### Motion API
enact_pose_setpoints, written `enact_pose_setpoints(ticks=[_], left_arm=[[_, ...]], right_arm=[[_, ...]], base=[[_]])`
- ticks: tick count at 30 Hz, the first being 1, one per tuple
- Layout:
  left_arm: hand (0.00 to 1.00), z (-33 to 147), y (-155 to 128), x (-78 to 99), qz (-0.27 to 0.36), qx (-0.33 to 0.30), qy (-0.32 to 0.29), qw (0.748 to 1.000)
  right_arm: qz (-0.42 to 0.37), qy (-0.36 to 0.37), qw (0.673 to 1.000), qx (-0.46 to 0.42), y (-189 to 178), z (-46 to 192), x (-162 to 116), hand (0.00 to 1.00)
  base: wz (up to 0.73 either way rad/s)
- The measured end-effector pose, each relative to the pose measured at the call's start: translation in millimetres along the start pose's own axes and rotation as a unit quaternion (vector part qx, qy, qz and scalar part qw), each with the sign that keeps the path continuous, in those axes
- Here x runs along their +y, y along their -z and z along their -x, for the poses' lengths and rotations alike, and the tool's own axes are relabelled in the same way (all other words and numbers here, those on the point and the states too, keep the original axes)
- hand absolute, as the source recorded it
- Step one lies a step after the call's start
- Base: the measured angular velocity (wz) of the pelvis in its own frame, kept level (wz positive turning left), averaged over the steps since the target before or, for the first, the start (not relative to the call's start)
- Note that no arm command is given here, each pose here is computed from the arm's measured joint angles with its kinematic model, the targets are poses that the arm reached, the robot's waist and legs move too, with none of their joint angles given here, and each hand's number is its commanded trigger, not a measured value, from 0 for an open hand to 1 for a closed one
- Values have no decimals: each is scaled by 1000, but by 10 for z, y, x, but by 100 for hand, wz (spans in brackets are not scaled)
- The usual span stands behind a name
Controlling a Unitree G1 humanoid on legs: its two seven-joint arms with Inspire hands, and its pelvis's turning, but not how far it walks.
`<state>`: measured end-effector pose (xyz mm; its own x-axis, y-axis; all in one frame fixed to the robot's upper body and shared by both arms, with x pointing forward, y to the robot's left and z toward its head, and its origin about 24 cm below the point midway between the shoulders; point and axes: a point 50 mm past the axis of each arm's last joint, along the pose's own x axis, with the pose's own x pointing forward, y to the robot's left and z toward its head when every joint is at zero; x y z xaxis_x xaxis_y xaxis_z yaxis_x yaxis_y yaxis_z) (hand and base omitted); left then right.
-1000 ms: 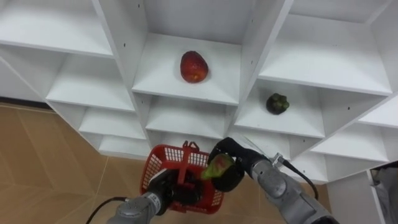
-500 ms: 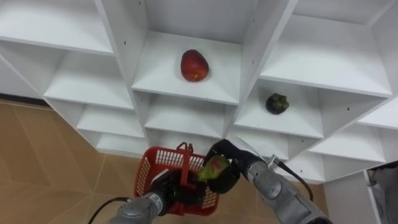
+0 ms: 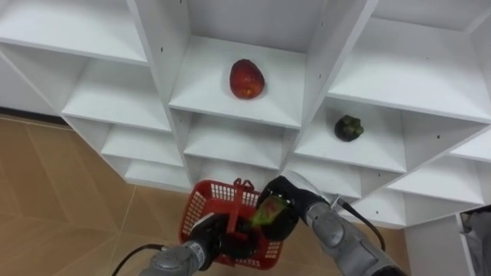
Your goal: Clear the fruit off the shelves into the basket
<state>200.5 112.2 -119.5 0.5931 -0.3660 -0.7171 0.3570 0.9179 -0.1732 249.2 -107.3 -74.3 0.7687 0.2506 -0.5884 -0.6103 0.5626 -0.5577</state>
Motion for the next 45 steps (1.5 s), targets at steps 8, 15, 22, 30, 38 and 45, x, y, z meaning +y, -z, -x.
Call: enact_pose_setpoints(ticks=[8, 15, 22, 30, 38, 45], left_arm=[[100, 0, 2, -1, 0, 1, 0, 1000], [100, 0, 31, -9, -1, 11, -1, 1000], [100, 0, 34, -7, -1, 12, -2, 1000], [100, 0, 34, -7, -1, 12, -2, 1000], [100, -3, 55, -26, -7, 16, -7, 1000], [100, 23, 48, 81, 12, 10, -28, 999]], right_arm=[[0, 10, 1000, -1, -6, -2, -15, 0], [0, 11, 1000, -1, -5, -2, -16, 0], [0, 14, 1000, -1, -12, -4, -16, 0], [0, 14, 1000, -1, -12, -4, -16, 0], [-11, 21, 1000, -19, -89, 0, -58, 0], [-22, 68, 987, -144, -595, 130, -367, 0]], base=[[0], [0], [0], [0], [0], [0]])
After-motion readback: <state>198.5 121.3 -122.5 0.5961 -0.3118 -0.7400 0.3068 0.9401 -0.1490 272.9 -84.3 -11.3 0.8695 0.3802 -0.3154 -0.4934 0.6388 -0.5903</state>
